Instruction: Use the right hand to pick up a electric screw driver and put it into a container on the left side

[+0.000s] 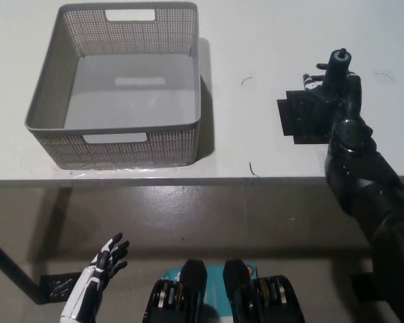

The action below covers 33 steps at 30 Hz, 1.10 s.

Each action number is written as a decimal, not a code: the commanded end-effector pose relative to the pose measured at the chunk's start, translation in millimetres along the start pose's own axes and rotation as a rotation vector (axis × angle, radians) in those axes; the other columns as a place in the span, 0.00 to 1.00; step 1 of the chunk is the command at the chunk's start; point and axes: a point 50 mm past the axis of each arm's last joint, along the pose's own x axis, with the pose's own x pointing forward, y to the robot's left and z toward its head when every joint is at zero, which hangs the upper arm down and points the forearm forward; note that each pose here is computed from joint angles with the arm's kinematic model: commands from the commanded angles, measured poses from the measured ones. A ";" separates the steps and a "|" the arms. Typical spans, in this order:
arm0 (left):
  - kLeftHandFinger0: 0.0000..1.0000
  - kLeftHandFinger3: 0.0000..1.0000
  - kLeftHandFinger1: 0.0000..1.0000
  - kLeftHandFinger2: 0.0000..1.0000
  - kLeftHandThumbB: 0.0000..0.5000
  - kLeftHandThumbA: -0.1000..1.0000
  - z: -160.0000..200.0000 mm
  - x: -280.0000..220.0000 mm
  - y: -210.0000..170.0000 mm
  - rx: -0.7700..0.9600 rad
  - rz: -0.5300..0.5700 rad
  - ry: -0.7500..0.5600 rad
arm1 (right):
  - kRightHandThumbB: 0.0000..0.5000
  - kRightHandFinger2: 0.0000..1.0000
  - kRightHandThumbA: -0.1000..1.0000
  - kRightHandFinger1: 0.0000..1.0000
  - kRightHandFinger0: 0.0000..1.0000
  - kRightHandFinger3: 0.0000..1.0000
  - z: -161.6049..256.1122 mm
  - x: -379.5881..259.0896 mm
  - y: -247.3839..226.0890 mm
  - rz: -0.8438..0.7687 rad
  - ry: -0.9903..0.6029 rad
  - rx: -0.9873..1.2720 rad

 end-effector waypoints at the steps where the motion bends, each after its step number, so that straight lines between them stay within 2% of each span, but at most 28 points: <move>1: 1.00 1.00 1.00 1.00 0.00 1.00 15.4 5.7 9.2 0.013 -0.007 -0.064 | 0.38 0.52 0.00 0.09 0.00 0.45 41.6 9.0 6.8 -0.034 -0.091 0.003; 4: 1.00 1.00 1.00 1.00 0.03 1.00 14.7 6.1 8.8 0.004 -0.007 -0.066 | 0.38 0.50 0.00 0.06 0.00 0.43 39.7 6.8 10.6 -0.026 -0.098 0.006; 8: 1.00 1.00 1.00 1.00 0.04 1.00 13.9 4.2 9.3 0.006 -0.009 -0.061 | 0.33 0.56 0.00 0.10 0.00 0.55 37.6 5.5 11.2 -0.034 -0.107 -0.006; 10: 1.00 1.00 1.00 1.00 0.05 1.00 14.3 4.6 10.0 0.009 -0.005 -0.062 | 0.31 0.57 0.00 0.11 0.00 0.56 39.7 5.7 12.2 -0.033 -0.108 0.001; 11: 1.00 1.00 1.00 1.00 0.02 1.00 14.2 5.0 10.0 0.011 -0.004 -0.065 | 0.31 0.59 0.00 0.13 0.00 0.57 41.8 6.0 12.5 -0.034 -0.114 0.006; 15: 1.00 1.00 1.00 1.00 0.03 1.00 13.5 5.2 9.9 0.014 -0.001 -0.067 | 0.30 0.60 0.00 0.15 0.00 0.58 50.9 6.6 16.1 -0.043 -0.130 0.018; 17: 1.00 1.00 1.00 1.00 0.04 1.00 13.0 5.5 9.8 0.012 -0.003 -0.064 | 0.29 0.60 0.00 0.15 0.00 0.63 56.9 6.8 18.0 -0.050 -0.153 0.006; 22: 1.00 1.00 1.00 1.00 0.00 1.00 13.0 5.2 9.5 0.024 -0.003 -0.065 | 0.31 0.56 0.00 0.13 0.00 0.60 83.7 6.7 27.2 -0.048 -0.244 0.028; 25: 1.00 1.00 1.00 1.00 0.02 1.00 12.9 5.4 9.8 0.016 -0.002 -0.062 | 0.25 0.53 0.00 0.08 0.00 0.57 102.1 5.1 35.7 -0.036 -0.298 0.037; 26: 1.00 1.00 1.00 1.00 0.03 1.00 13.0 5.2 10.1 0.015 -0.003 -0.057 | 0.25 0.50 0.00 0.05 0.00 0.57 108.6 4.0 38.5 -0.024 -0.330 0.044; 29: 1.00 1.00 1.00 1.00 0.02 1.00 12.7 3.9 9.8 0.018 -0.001 -0.061 | 0.25 0.50 0.00 0.06 0.00 0.59 137.2 -1.5 50.8 -0.001 -0.431 0.049; 31: 1.00 1.00 1.00 1.00 0.02 1.00 11.8 3.8 8.9 0.017 0.002 -0.058 | 0.29 0.50 0.00 0.08 0.00 0.58 150.6 -6.8 58.8 0.012 -0.476 0.064; 33: 1.00 1.00 1.00 1.00 0.04 1.00 11.1 3.0 8.5 0.016 0.000 -0.055 | 0.27 0.48 0.00 0.03 0.00 0.58 164.3 -13.8 68.9 0.041 -0.512 0.090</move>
